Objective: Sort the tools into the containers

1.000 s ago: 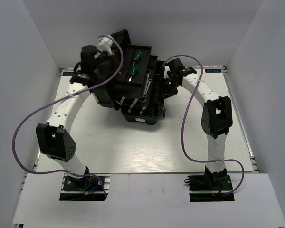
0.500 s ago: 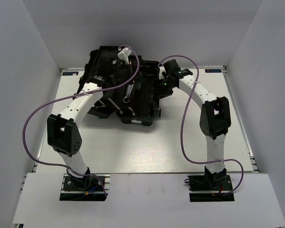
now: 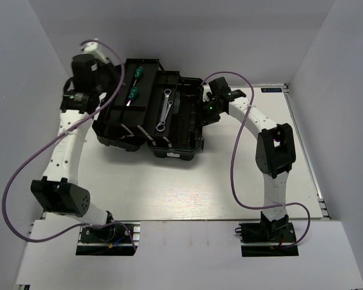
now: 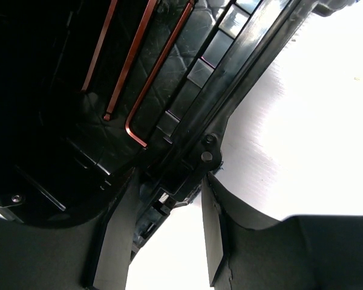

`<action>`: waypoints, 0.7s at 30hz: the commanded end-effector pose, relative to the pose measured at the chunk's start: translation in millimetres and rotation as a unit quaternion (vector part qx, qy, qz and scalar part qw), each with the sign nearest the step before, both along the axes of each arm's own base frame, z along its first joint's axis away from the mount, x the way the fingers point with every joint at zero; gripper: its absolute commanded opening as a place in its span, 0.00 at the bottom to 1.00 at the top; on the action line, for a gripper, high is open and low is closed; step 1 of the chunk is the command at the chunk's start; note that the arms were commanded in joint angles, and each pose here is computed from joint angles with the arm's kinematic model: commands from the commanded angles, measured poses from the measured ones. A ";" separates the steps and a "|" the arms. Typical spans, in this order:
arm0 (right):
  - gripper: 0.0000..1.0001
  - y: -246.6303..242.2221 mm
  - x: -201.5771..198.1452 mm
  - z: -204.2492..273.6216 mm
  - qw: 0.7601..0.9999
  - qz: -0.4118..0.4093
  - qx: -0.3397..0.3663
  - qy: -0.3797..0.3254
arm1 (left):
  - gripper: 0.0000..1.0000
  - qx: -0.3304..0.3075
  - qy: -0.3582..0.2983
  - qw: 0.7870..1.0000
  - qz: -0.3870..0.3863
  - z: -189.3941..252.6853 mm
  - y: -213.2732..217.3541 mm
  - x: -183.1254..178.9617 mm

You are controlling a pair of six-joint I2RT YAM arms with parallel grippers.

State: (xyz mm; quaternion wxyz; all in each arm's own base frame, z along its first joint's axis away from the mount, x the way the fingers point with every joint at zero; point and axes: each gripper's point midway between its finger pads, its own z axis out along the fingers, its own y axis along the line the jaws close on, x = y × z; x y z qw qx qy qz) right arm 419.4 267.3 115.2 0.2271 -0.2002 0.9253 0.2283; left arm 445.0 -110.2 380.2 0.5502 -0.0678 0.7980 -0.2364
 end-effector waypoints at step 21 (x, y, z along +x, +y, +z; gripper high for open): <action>0.00 -28.0 -32.1 -23.7 0.996 0.062 -0.014 0.057 | 0.67 0.012 0.152 0.977 0.149 -149.2 160.6 38.0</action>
